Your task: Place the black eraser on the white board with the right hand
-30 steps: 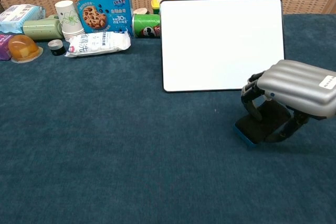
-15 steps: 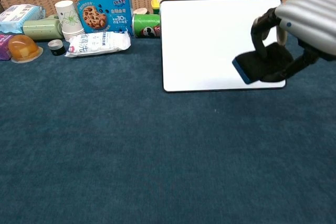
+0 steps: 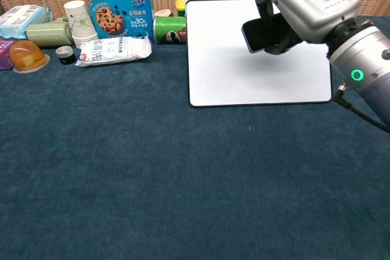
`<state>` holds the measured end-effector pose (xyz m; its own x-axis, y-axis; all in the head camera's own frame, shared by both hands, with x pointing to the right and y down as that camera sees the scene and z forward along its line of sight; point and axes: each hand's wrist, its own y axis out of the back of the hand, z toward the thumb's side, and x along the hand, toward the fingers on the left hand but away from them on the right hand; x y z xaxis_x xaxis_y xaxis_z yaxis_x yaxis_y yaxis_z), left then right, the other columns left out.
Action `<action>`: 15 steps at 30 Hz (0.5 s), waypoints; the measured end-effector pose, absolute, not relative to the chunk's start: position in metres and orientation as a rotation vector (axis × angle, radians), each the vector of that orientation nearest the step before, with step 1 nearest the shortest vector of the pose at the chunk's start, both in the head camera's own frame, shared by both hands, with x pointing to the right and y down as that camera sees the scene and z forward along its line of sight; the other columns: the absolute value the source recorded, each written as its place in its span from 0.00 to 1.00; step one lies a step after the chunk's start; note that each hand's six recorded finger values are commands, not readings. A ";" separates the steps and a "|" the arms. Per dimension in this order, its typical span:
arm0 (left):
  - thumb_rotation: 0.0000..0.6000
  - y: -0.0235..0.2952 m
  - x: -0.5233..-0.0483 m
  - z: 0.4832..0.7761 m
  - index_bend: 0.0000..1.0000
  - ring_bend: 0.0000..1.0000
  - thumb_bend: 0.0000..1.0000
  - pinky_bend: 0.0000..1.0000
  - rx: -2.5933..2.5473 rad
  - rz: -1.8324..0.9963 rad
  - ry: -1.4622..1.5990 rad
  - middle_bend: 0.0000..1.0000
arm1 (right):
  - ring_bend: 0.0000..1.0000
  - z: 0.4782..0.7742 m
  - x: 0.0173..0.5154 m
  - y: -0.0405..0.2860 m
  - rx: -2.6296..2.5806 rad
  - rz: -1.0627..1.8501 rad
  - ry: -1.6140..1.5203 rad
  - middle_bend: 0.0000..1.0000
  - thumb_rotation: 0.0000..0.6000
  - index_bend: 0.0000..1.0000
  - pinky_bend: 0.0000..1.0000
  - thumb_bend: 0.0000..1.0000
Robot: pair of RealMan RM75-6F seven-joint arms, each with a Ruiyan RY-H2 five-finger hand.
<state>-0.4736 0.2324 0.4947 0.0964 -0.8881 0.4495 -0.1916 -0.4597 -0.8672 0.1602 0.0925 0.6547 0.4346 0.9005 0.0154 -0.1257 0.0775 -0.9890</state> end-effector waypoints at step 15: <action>1.00 0.230 -0.480 0.492 0.00 0.00 0.09 0.06 -1.762 -1.394 1.087 0.00 | 0.49 0.676 0.141 0.070 -1.240 1.013 -0.821 0.59 1.00 0.65 0.62 0.17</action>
